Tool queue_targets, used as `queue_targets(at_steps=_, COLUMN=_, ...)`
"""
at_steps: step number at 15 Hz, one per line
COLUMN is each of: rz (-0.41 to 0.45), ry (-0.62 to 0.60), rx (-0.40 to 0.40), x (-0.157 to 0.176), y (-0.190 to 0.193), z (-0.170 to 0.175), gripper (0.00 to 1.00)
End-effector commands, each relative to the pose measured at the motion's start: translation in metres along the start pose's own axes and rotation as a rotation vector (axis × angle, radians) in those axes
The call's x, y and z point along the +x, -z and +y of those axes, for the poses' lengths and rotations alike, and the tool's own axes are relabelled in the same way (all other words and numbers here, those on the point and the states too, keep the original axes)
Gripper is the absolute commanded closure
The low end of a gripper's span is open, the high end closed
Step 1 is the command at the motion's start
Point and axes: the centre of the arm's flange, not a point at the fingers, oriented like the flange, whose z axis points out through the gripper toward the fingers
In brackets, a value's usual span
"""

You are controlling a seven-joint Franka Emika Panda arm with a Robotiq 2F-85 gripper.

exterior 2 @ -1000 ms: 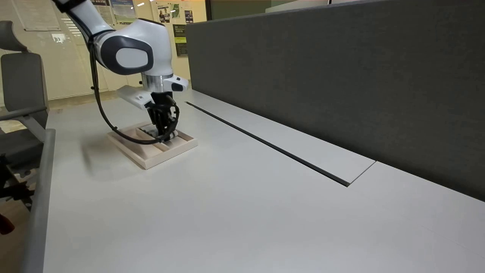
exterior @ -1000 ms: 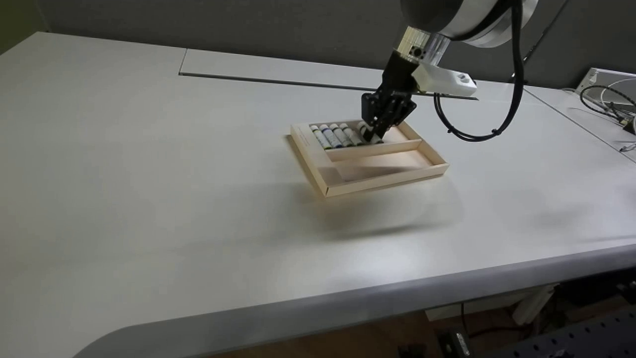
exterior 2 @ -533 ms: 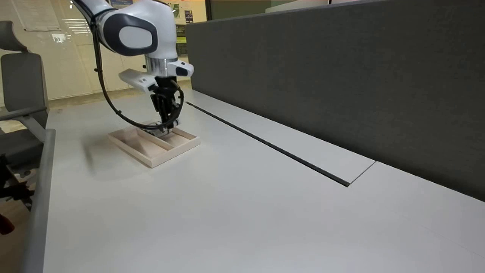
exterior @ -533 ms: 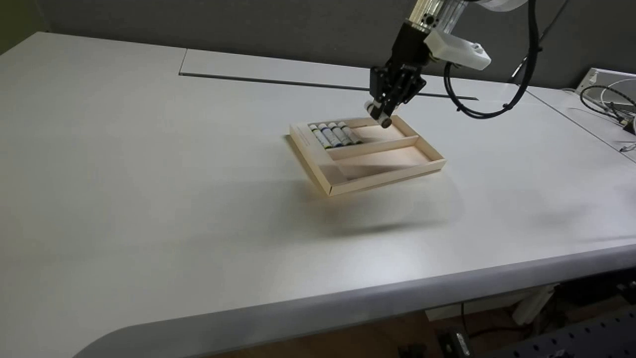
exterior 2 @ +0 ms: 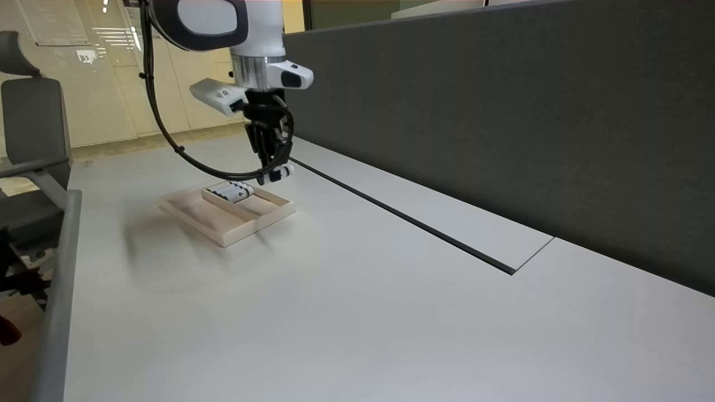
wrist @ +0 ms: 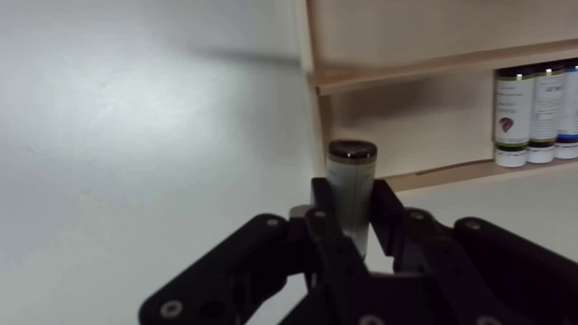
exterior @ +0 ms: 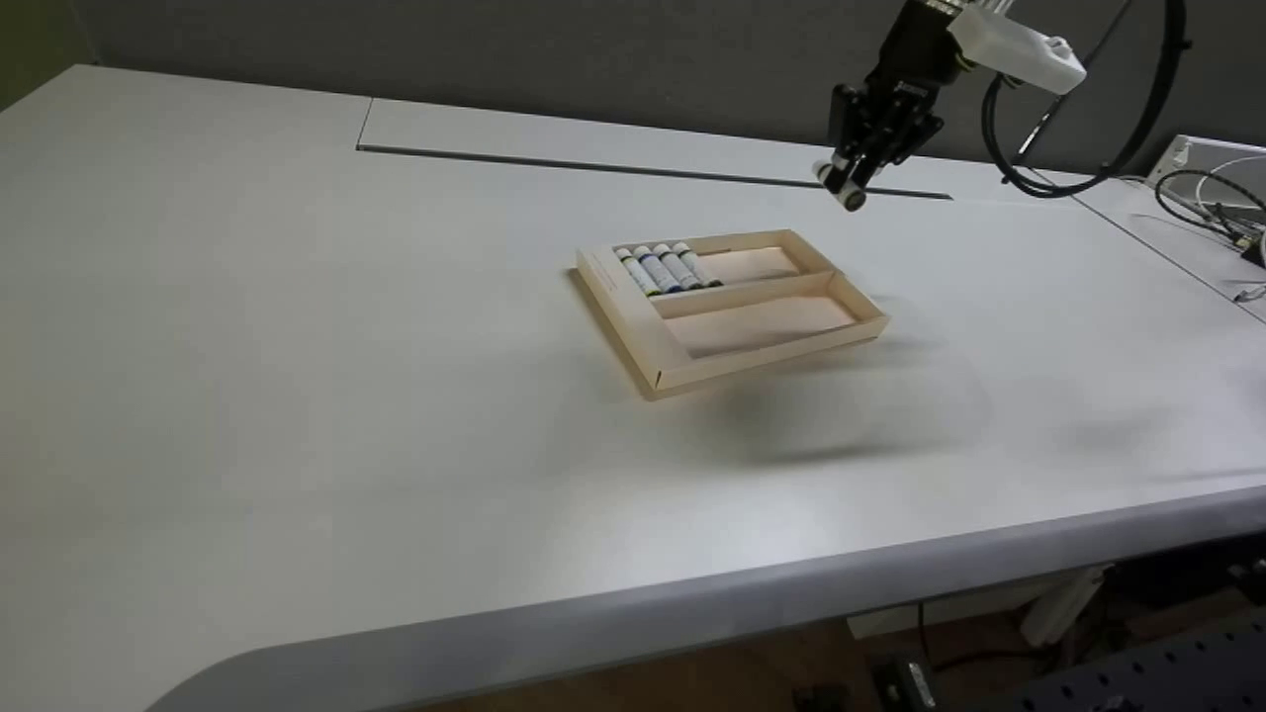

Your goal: Take the object from the box and put it on the table

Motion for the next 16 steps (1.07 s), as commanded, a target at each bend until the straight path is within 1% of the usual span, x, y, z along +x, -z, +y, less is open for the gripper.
queue_targets(at_steps=1, rz=0.013, ry=-0.060, rx=-0.027, x=-0.018, y=0.005, z=0.055, gripper=0.93)
queue_targets(at_steps=5, rz=0.010, ry=-0.103, rx=-0.053, x=-0.037, y=-0.005, z=0.109, gripper=0.93)
queue_targets(at_steps=8, rz=0.013, ry=-0.075, rx=-0.070, x=-0.050, y=-0.014, z=0.133, gripper=0.93)
queue_targets(at_steps=11, rz=-0.012, ry=-0.070, rx=-0.061, x=-0.061, y=-0.031, z=0.141, gripper=0.93)
queue_targets(at_steps=16, rz=-0.057, ry=-0.064, rx=-0.052, x=-0.070, y=-0.052, z=0.137, gripper=0.93)
